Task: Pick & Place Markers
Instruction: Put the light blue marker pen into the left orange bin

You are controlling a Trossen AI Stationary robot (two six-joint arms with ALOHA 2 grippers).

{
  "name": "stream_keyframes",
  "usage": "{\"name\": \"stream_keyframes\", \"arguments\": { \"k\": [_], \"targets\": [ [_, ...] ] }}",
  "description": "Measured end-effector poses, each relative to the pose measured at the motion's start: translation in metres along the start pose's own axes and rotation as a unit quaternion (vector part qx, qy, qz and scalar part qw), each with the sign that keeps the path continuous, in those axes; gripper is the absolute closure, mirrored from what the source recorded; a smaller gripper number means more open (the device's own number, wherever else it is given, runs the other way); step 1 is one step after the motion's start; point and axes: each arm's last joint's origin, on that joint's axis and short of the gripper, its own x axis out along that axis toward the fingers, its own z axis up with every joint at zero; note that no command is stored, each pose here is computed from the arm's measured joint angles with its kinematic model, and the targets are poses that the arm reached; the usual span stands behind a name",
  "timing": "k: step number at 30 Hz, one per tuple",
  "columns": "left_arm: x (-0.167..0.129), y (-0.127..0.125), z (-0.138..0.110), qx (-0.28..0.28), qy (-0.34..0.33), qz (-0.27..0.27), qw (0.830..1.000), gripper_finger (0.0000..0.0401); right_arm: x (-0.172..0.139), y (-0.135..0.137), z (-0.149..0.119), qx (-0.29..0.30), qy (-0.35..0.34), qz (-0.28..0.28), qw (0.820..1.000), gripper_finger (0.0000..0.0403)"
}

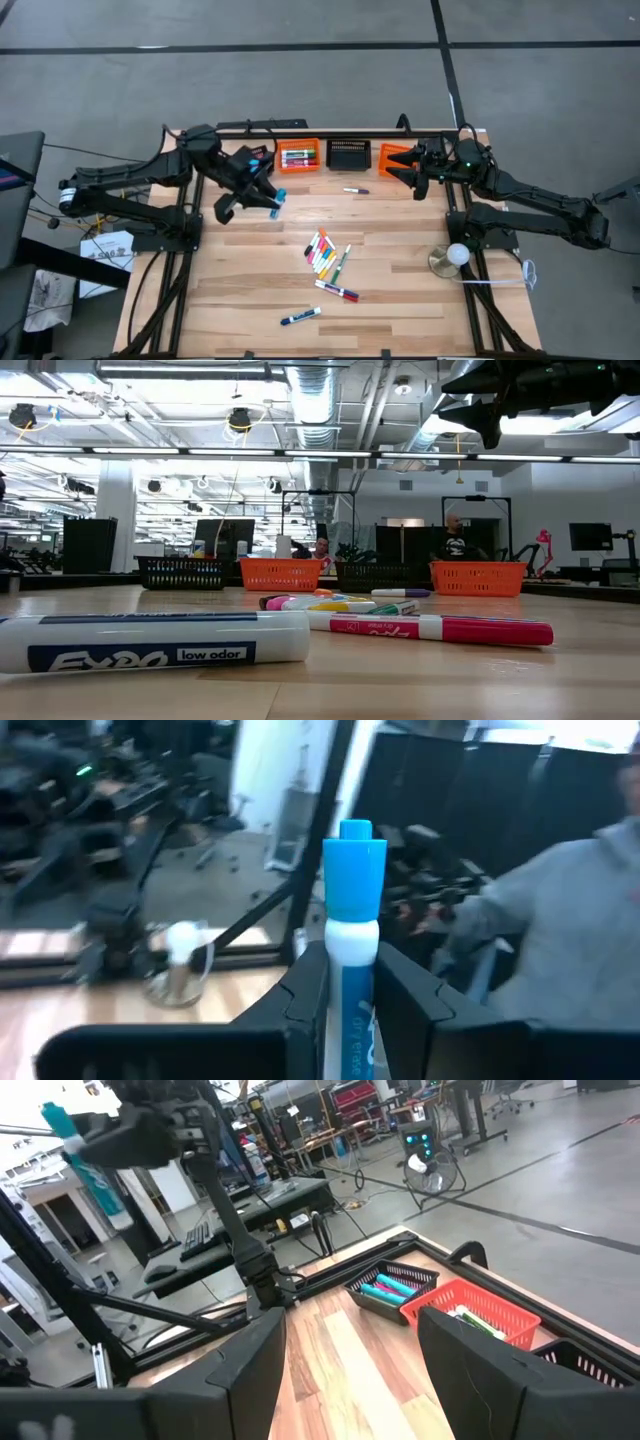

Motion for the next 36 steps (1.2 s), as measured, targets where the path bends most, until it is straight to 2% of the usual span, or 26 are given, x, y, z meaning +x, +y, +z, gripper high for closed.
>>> {"name": "stream_keyframes", "arguments": {
  "k": [7,12,14,18,22,28,36],
  "targets": [
    [0.000,0.001,0.001,0.004,-0.006,0.001,1.000,0.0341,0.000,0.000,0.000,0.000,0.000,0.000,1.000,0.0184],
    [0.007,0.016,-0.005,-0.010,-0.007,0.111,0.994,0.0341,0.000,0.000,0.000,0.000,0.000,0.000,1.000,0.0184],
    [0.011,0.029,-0.012,-0.021,0.008,0.152,0.988,0.0341,0.000,0.000,0.000,0.000,0.000,0.000,1.000,0.0184],
    [0.022,0.065,-0.035,-0.053,0.048,0.198,0.978,0.0341,0.000,0.000,0.000,0.000,0.000,0.000,1.000,0.0184],
    [0.027,0.105,-0.062,-0.085,0.089,0.260,0.958,0.0341,0.000,0.000,0.000,0.000,0.000,0.000,1.000,0.0184],
    [0.012,0.155,-0.092,-0.064,0.145,0.340,0.927,0.0341,0.000,0.000,0.000,0.000,0.000,0.000,1.000,0.0184],
    [-0.031,0.194,-0.100,-0.019,0.187,0.423,0.886,0.0341,0.000,0.000,0.000,0.000,0.000,0.000,1.000,0.0184]
  ]
}}
